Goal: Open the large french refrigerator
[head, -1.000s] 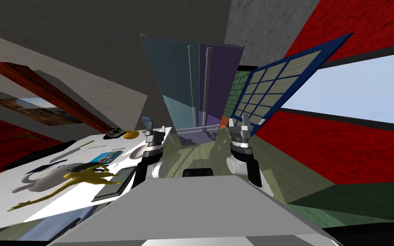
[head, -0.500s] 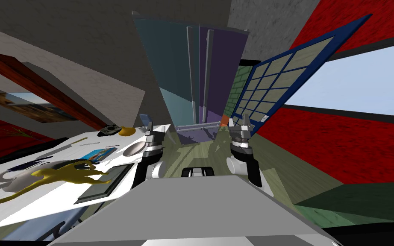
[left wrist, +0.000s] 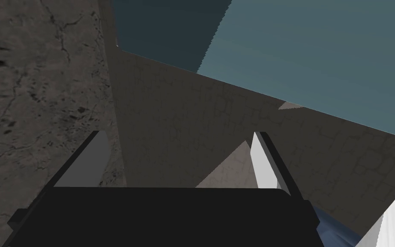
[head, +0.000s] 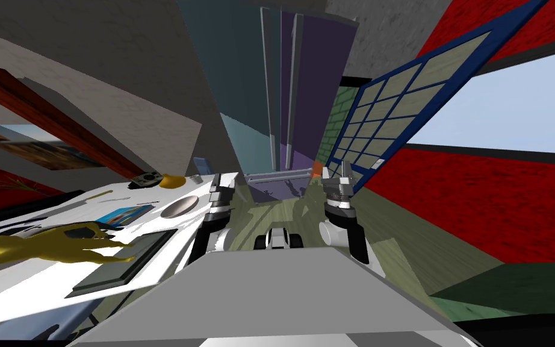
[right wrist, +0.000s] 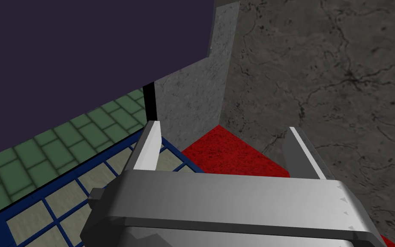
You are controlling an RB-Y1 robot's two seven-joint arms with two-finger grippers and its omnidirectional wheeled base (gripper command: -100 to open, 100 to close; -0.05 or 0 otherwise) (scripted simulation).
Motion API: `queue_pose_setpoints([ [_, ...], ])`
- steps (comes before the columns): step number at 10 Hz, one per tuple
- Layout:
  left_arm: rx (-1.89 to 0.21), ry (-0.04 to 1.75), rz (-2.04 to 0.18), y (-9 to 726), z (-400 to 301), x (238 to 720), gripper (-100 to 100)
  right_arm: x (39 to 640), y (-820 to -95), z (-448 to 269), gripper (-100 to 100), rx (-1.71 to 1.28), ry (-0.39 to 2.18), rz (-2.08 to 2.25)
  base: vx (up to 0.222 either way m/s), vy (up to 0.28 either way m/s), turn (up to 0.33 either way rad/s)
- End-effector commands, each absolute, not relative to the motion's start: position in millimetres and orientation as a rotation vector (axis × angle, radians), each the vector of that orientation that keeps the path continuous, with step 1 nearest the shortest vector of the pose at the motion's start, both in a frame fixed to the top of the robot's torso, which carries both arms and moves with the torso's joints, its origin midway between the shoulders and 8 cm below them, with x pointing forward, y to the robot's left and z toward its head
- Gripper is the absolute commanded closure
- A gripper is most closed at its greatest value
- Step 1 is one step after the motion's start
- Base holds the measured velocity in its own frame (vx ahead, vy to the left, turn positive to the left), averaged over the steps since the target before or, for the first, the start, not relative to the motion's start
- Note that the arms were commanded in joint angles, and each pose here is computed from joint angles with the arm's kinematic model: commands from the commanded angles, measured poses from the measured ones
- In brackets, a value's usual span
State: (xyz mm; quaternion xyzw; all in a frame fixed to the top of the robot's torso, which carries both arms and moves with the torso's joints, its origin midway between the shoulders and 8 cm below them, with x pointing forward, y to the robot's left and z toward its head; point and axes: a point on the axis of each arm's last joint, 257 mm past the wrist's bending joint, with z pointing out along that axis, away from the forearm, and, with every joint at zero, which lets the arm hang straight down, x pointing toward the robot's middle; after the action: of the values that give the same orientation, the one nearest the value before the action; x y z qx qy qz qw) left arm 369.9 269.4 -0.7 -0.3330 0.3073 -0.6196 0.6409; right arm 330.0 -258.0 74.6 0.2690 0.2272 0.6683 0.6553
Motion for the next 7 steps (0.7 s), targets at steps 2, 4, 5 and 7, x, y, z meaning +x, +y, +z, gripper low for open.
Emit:
queue_pose_setpoints([
  [2, -0.753, 0.747, -1.402, 270, -24, 378, -100, 330, -258, 75, 0, 0.61, 0.515, 1.515, 0.088, -0.007, 0.007],
  [4, -0.755, 0.776, -1.392, 270, -43, 384, -100, 330, -258, 75, 0, 0.61, 0.515, 1.515, 0.068, -0.013, 0.013],
  [5, -0.753, 0.785, -1.389, 271, -51, 386, -100, 330, -258, 75, 0, 0.61, 0.515, 1.515, 0.099, -0.015, 0.017],
  [7, -0.761, 0.802, -1.382, 272, -65, 389, -100, 330, -258, 75, 0, 0.61, 0.515, 1.515, 0.108, -0.007, 0.013],
])
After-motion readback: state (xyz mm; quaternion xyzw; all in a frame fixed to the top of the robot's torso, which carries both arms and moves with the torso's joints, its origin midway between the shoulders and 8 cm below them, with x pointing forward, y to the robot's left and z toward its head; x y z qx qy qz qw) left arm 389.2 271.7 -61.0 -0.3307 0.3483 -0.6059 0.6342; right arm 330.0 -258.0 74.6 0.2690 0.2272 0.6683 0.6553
